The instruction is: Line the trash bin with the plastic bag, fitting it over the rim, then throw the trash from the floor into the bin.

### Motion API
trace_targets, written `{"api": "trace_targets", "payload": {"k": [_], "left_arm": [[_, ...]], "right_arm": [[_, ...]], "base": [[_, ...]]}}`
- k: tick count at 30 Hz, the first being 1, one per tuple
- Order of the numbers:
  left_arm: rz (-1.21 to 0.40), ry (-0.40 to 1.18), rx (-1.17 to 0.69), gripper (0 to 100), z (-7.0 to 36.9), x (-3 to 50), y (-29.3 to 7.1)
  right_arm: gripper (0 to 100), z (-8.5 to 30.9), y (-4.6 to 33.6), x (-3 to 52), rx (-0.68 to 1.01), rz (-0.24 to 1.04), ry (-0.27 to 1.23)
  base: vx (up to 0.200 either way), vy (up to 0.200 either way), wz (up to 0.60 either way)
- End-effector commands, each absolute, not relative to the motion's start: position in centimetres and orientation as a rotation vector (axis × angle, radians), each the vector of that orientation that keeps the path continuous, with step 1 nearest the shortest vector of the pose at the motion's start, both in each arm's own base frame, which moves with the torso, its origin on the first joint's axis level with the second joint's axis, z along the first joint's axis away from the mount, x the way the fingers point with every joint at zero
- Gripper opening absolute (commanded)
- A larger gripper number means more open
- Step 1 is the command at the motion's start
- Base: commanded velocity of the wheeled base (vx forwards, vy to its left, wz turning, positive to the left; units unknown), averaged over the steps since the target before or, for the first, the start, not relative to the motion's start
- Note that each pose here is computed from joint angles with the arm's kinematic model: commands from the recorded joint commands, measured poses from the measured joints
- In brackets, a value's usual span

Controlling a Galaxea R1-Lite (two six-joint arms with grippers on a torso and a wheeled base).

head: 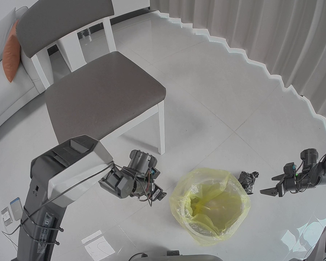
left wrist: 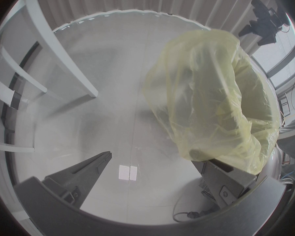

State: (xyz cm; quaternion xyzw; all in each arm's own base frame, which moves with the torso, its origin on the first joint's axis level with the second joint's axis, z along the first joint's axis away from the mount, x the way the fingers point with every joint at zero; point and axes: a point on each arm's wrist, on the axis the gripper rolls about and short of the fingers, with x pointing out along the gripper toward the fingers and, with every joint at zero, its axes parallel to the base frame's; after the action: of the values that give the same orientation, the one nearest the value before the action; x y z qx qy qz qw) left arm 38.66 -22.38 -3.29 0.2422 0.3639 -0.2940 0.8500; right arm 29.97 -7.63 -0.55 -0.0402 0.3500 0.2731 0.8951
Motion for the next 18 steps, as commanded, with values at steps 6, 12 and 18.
{"api": "trace_targets", "payload": {"k": [6, 12, 18], "left_arm": [[-0.627, 0.728, 0.441, 100, -2.7, 37.8, -19.3], [-0.654, 0.643, 0.354, 100, -0.7, 37.4, -19.1], [-0.695, 0.603, 0.349, 100, -0.3, 35.1, -19.9]], "right_arm": [[100, 0.3, -7.9, 30.2, -0.091, 0.523, 0.717], [100, 0.3, -7.8, 30.5, -0.098, 0.522, 0.714], [100, -2.3, -6.1, 32.6, -0.161, 0.504, 0.794]], "base": [[0.000, 0.000, 0.00], [0.000, 0.000, 0.00], [0.000, 0.000, 0.00]]}}
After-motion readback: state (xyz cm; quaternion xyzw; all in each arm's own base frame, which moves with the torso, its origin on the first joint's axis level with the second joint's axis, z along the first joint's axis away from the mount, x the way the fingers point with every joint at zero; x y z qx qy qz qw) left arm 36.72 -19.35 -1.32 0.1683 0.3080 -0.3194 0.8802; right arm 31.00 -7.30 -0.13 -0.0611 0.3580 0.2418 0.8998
